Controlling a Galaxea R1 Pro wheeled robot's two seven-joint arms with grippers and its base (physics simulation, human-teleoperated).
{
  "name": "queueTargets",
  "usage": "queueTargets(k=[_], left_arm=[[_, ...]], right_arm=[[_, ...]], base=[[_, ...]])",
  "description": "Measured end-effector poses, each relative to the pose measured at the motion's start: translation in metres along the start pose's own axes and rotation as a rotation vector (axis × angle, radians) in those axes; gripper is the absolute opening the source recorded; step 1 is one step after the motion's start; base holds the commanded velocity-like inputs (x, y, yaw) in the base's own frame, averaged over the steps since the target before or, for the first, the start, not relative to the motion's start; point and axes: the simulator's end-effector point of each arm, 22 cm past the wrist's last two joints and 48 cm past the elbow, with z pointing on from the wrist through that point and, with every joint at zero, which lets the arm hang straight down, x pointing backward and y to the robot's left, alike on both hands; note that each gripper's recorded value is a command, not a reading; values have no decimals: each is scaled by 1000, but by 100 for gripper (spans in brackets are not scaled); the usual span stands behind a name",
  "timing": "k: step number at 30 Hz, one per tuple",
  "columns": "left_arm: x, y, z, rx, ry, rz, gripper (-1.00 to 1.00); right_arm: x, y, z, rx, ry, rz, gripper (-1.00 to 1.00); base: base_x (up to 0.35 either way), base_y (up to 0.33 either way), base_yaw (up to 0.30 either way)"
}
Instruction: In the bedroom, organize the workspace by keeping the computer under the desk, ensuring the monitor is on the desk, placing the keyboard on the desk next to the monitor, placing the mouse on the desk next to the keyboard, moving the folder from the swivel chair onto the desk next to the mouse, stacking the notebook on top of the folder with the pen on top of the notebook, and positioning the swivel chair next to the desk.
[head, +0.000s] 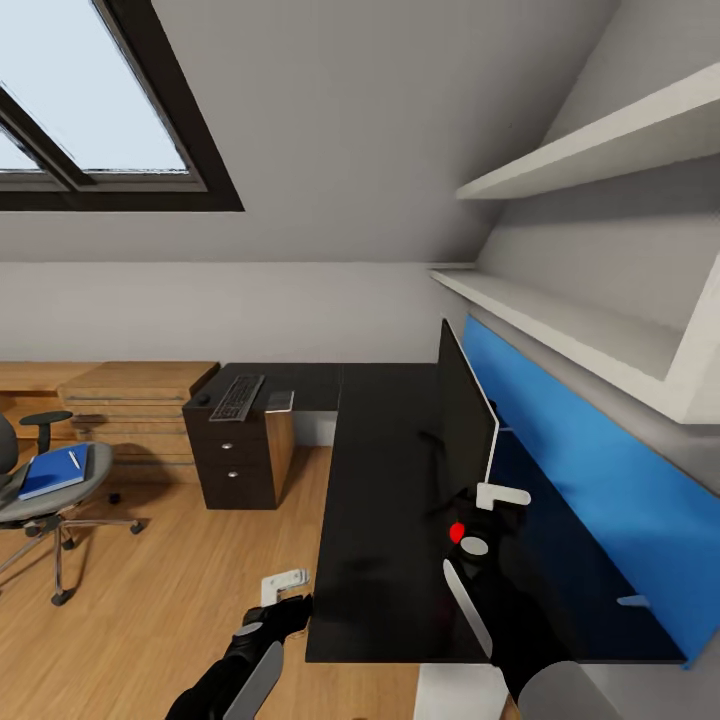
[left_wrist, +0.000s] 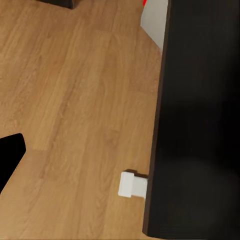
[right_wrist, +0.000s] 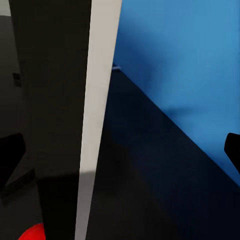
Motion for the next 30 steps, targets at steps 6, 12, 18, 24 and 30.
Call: queueTargets(k=[6,12,18,24,30], left_arm=[[-58,7,-8,13,-198,-74,100],[-70,9,-23,35,-261,-101,100],[-63,4,-42,65,-282,-122,100],[-62,5,-43,64,-284,-118,100],[-61,5,-43,61,-282,-119,100]], right_arm=[[0,0,0,0,-1,1,100],[-1,0,0,0,-1,1,100],[0,0,0,-1,1,-1,100],[0,0,0,0,1,-1,100],[0,0,0,0,1,-1,100]], base=[[0,0,0],[0,0,0],[0,0,0],[0,-4,0],[0,-150,0]])
